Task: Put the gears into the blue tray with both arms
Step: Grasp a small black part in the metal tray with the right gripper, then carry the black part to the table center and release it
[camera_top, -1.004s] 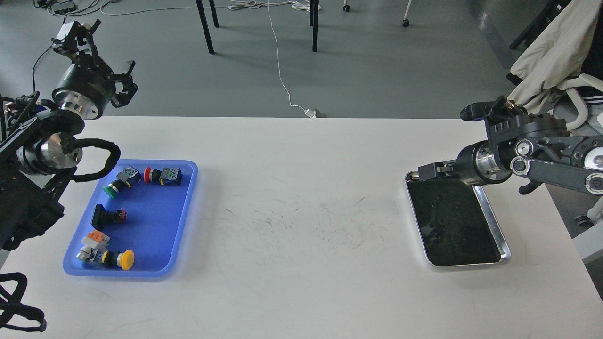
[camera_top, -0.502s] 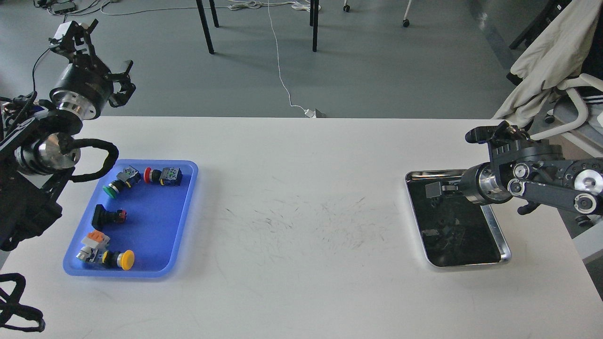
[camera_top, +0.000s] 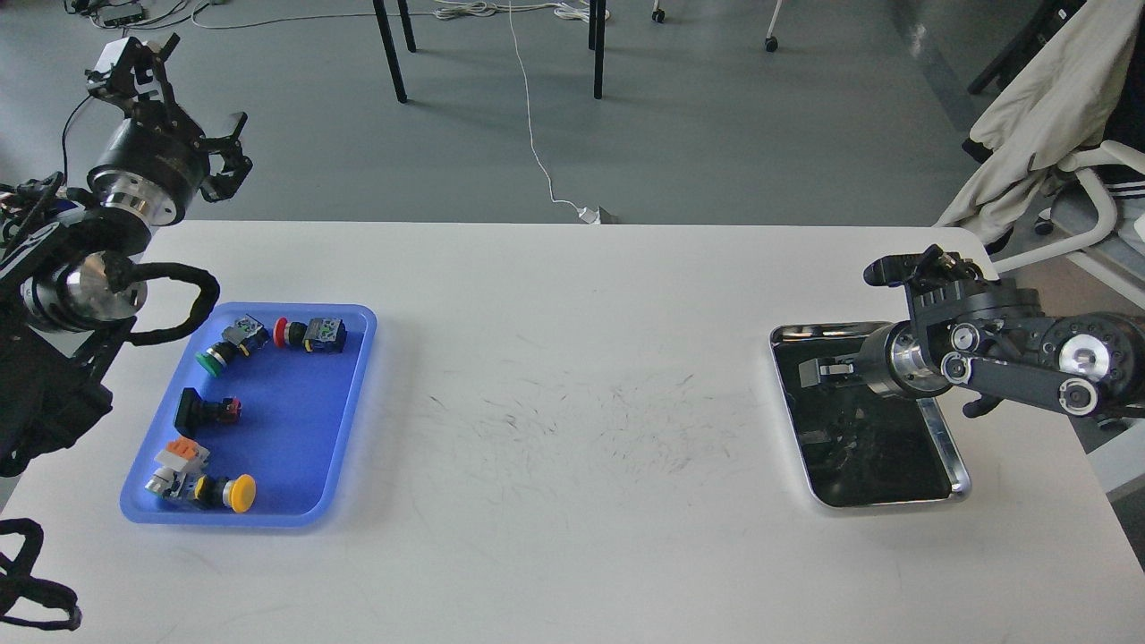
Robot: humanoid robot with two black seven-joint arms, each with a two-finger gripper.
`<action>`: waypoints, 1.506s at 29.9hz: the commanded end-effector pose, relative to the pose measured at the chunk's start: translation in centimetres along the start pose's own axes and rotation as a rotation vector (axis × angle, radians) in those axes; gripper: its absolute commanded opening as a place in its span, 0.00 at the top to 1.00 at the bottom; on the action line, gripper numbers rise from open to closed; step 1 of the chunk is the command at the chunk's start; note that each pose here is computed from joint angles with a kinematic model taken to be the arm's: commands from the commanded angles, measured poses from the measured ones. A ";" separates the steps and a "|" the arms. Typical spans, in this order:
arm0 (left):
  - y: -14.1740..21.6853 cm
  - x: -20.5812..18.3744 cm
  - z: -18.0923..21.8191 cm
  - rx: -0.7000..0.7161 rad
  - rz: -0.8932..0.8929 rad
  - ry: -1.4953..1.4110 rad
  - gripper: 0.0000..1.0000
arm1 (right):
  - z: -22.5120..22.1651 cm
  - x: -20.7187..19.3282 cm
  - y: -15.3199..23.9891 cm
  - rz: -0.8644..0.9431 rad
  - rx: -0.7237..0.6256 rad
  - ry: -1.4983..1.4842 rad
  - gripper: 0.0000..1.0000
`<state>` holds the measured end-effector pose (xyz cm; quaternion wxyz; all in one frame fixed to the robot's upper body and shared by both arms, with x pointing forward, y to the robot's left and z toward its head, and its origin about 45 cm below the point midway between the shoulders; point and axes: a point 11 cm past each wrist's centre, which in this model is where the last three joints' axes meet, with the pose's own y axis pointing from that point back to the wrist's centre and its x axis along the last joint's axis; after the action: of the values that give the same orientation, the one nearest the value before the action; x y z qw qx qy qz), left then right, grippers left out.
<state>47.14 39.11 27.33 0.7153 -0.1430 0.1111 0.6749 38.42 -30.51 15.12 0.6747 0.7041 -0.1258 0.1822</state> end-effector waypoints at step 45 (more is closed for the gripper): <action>0.3 1.0 0.6 -0.006 0.017 -0.015 0.02 | -29.8 4.1 3.1 -0.022 0.796 -0.350 0.98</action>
<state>46.88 40.29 27.66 0.7103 -0.1385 0.1031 0.6823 39.04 -0.48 21.78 0.3240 0.9274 -0.1534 0.1067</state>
